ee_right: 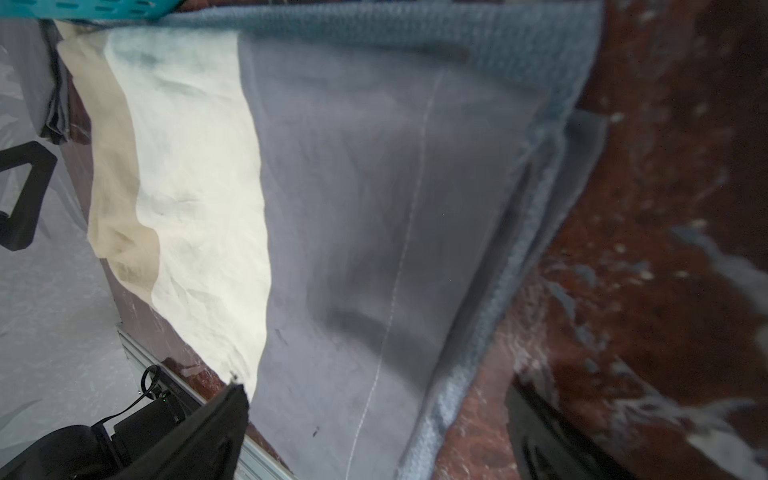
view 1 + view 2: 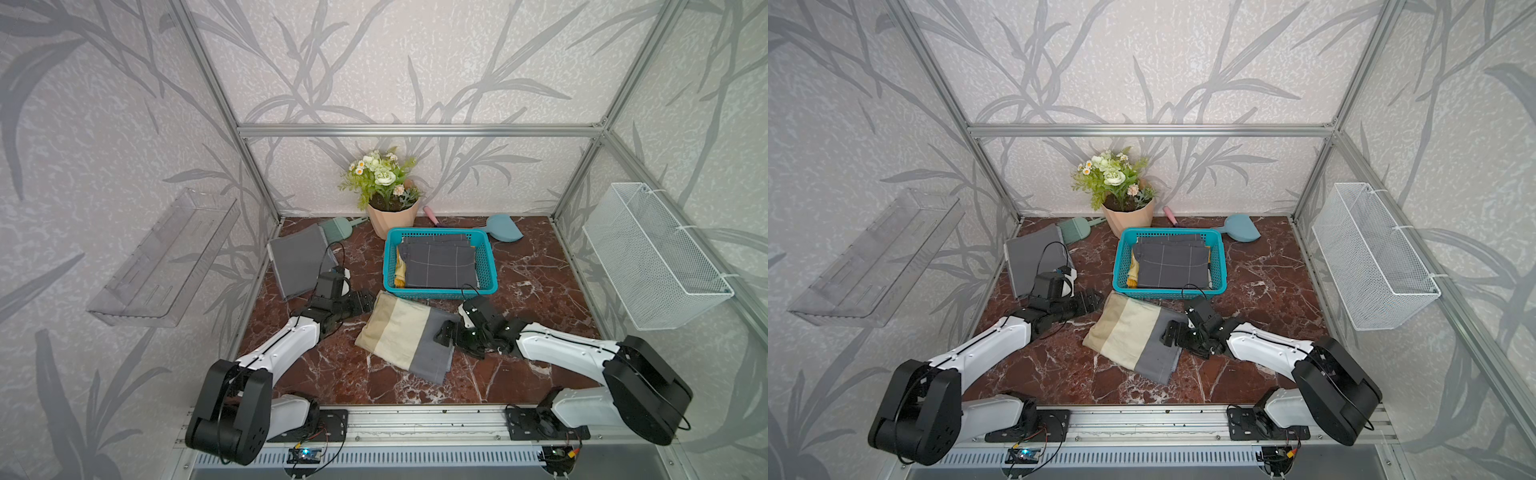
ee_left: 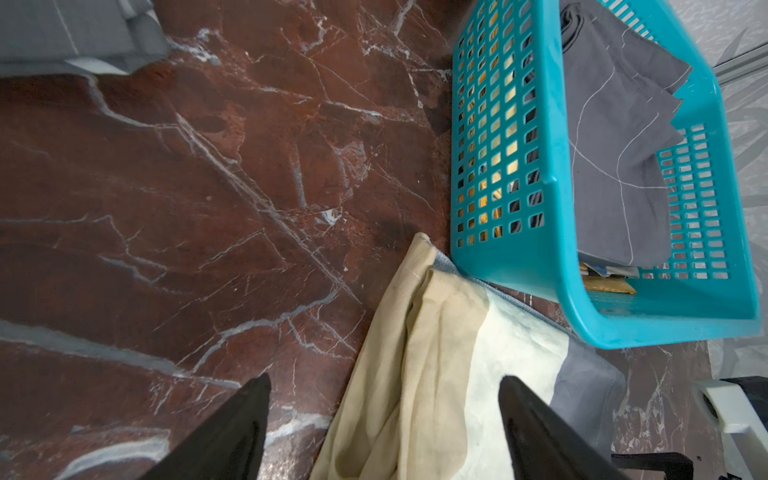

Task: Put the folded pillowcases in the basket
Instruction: Move the pillowcase to the center of the board.

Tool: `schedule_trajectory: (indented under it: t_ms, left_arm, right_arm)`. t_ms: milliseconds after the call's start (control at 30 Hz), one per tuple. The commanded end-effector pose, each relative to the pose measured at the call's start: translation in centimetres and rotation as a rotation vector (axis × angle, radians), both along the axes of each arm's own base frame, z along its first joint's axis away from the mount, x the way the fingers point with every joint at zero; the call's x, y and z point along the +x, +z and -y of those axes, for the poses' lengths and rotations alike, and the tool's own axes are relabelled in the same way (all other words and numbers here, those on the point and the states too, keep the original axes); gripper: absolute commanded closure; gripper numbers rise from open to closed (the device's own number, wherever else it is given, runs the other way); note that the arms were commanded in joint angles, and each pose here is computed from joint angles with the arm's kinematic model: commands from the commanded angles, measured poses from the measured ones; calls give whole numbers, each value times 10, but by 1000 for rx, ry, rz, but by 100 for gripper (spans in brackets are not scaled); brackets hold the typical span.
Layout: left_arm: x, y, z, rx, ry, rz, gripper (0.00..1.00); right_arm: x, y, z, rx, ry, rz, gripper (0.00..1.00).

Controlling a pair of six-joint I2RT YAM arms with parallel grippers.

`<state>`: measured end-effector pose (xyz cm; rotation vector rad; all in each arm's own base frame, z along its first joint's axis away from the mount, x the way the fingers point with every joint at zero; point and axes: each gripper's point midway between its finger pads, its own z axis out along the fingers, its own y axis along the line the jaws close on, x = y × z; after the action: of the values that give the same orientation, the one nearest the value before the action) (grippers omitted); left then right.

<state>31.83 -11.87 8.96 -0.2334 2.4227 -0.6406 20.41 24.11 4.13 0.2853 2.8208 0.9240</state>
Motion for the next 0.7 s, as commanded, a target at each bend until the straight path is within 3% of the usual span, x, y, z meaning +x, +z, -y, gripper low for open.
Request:
schedule_trajectory:
  t_ms: [0, 133, 233, 333, 367, 667]
  left_arm:
    - [6, 10, 1, 3, -2, 41, 12]
    - [8, 10, 1, 8, -2, 39, 12]
    - [9, 12, 1, 9, -2, 44, 12]
    - [10, 15, 1, 10, -1, 50, 11]
    - [10, 15, 1, 10, -2, 48, 11]
    - [-5, 10, 25, -41, -121, 14, 10]
  right_arm:
    - [2, -2, -6, 10, -25, -5, 6]
    - [-3, -11, -2, -36, -32, -20, 22]
    - [-7, -17, 2, -51, -39, -38, 41]
    - [-11, -22, 8, -79, -35, -49, 94]
    - [-11, -23, 12, -104, -31, -50, 100]
    - [-7, -19, 66, -181, -23, -84, 100]
